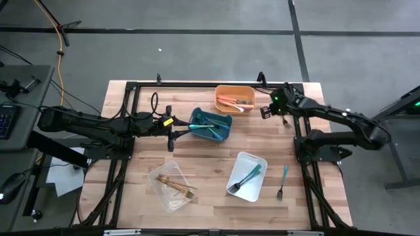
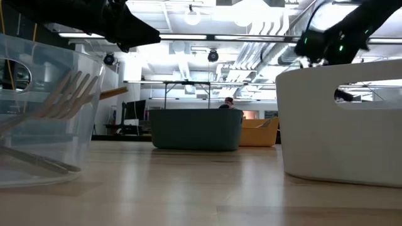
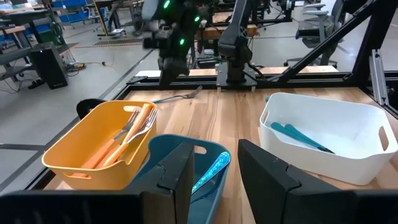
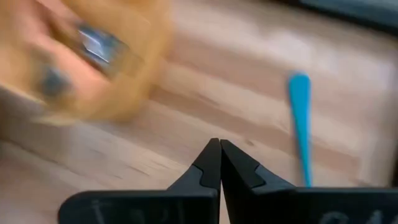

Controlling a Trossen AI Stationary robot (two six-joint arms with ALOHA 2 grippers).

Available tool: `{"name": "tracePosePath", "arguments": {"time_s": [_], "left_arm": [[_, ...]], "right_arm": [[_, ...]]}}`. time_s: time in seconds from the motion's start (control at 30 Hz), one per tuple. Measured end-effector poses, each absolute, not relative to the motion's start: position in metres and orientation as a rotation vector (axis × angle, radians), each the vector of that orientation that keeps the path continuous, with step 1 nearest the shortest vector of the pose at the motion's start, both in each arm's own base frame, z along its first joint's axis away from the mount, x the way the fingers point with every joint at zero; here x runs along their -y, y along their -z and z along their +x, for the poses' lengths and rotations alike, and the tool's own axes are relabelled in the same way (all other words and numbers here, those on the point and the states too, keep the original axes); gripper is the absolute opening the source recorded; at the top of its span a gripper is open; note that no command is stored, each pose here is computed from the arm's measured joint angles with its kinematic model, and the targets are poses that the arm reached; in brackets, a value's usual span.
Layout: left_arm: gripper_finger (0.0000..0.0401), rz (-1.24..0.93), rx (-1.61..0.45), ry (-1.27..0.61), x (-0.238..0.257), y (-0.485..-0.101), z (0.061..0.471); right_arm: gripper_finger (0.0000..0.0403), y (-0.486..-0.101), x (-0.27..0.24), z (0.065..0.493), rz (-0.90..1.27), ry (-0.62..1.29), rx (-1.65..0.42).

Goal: Sort silverware by color (type)
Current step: Put the blue-black fork into the white bin

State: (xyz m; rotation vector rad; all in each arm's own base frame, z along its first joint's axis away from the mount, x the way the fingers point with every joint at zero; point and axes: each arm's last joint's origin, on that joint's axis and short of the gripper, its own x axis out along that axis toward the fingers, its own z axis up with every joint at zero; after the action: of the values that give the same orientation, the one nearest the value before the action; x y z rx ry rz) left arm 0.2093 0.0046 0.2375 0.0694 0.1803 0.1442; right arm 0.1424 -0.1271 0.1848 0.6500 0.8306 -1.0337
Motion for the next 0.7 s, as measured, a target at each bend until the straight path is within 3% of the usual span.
{"name": "tracePosePath", "arguments": {"time_s": [0.2, 0.5, 0.7], "left_arm": [[0.0115, 0.063, -0.18, -0.145, -0.005, -0.237, 0.209], [0.0115, 0.046, -0.171, -0.147, -0.005, -0.238, 0.209], [0.0115, 0.024, -0.181, -0.149, -0.005, -0.237, 0.209]], "right_arm": [[0.0003, -0.209, 0.103, 0.147, 0.603, 1.025, -0.656], [0.0002, -0.186, 0.115, 0.143, 0.656, 1.174, -0.817], [0.0071, -0.155, 0.136, 0.139, 0.669, 1.285, -1.025]]}}
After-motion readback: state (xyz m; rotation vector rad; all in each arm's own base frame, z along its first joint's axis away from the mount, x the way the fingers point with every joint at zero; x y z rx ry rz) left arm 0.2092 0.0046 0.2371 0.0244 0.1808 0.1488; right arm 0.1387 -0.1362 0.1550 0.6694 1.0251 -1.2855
